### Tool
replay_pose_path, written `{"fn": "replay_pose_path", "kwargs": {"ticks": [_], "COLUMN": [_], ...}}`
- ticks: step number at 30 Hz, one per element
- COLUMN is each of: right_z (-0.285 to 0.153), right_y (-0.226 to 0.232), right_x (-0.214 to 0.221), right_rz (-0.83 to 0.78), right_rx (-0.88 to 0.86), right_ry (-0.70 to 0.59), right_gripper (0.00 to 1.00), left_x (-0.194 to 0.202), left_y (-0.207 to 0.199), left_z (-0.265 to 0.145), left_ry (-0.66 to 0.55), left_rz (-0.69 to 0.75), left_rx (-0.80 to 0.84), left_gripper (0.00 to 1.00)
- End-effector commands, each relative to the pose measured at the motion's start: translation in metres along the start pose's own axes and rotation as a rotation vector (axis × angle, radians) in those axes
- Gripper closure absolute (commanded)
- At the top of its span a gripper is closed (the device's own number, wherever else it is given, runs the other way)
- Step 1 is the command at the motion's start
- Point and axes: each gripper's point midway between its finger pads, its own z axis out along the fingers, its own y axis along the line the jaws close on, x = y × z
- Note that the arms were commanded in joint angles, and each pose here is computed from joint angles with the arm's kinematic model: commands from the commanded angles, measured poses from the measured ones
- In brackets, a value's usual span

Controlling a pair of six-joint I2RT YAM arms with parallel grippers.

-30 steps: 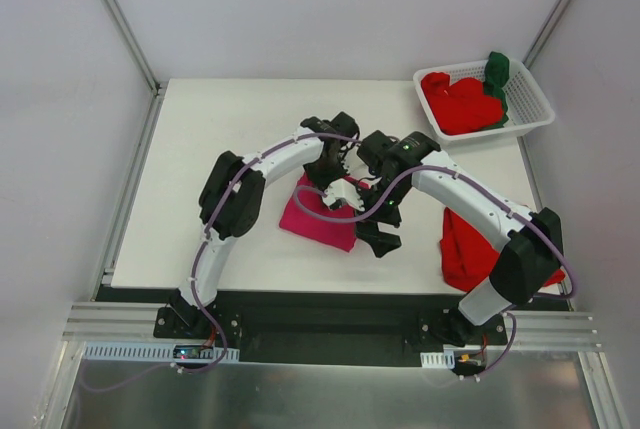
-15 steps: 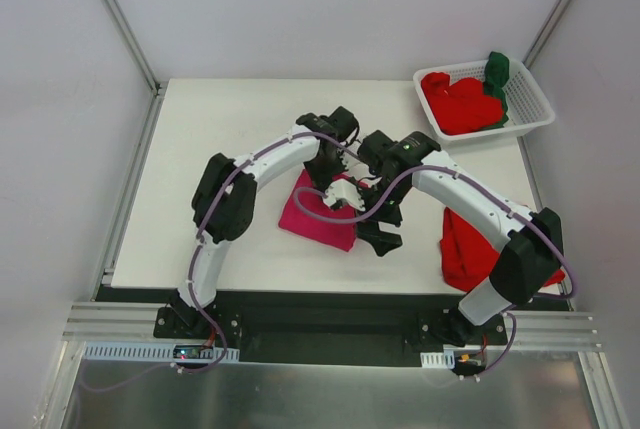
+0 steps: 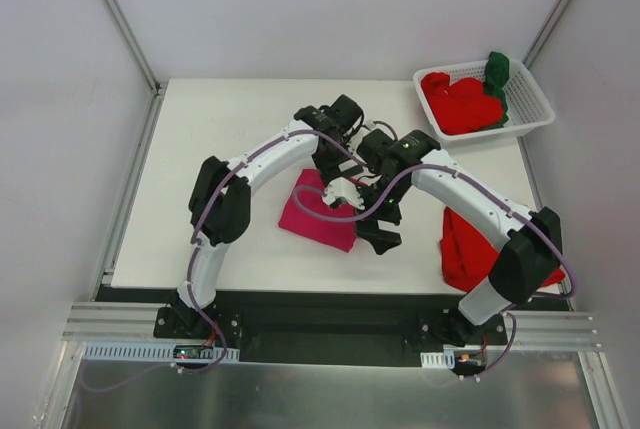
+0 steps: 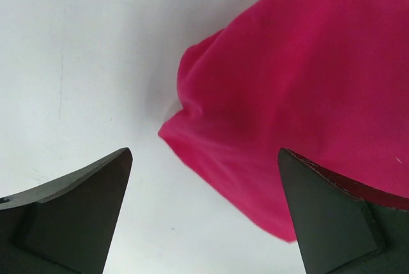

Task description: Fold and stack the t-shirts

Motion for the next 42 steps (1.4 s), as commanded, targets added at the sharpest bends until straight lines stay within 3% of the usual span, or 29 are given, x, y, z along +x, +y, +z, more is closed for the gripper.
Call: {"fn": "replay_pose_path", "kwargs": {"ticks": [1, 8, 16, 25, 31, 38, 42], "right_z": [-0.007, -0.007, -0.007, -0.003, -0.003, -0.007, -0.025], "right_y": [0.01, 0.011, 0.007, 0.004, 0.0, -0.009, -0.028], "right_x": [0.002, 0.004, 0.0, 0.001, 0.001, -0.001, 0.015], "right_rz": [-0.03, -0.033, -0.032, -0.031, -0.034, -0.034, 0.028], "right_rx": [-0.017, -0.014, -0.016, -0.024, -0.02, 0.021, 0.16], "right_ry": [0.009, 0.014, 0.009, 0.024, 0.034, 0.034, 0.05], "right_gripper": [0.0, 0.0, 0.0, 0.0, 0.0, 0.0, 0.0], "left_x": [0.004, 0.04, 0.058, 0.005, 0.026, 0.054, 0.05], "left_y": [0.008, 0.014, 0.005, 0.049, 0.037, -0.039, -0.069], "left_z": [0.038, 0.078, 0.085, -0.018, -0.059, -0.056, -0.047], "left_ry": [0.045, 0.15, 0.187, -0.025, -0.037, -0.007, -0.003], "left_rz": [0.049, 0.044, 0.02, 0.001, -0.024, -0.109, -0.107], "left_rx": [-0.037, -0.035, -0.006, -0.168, -0.168, 0.139, 0.283], "left_gripper": [0.01, 0.01, 0.01, 0.01, 0.01, 0.01, 0.01]}}
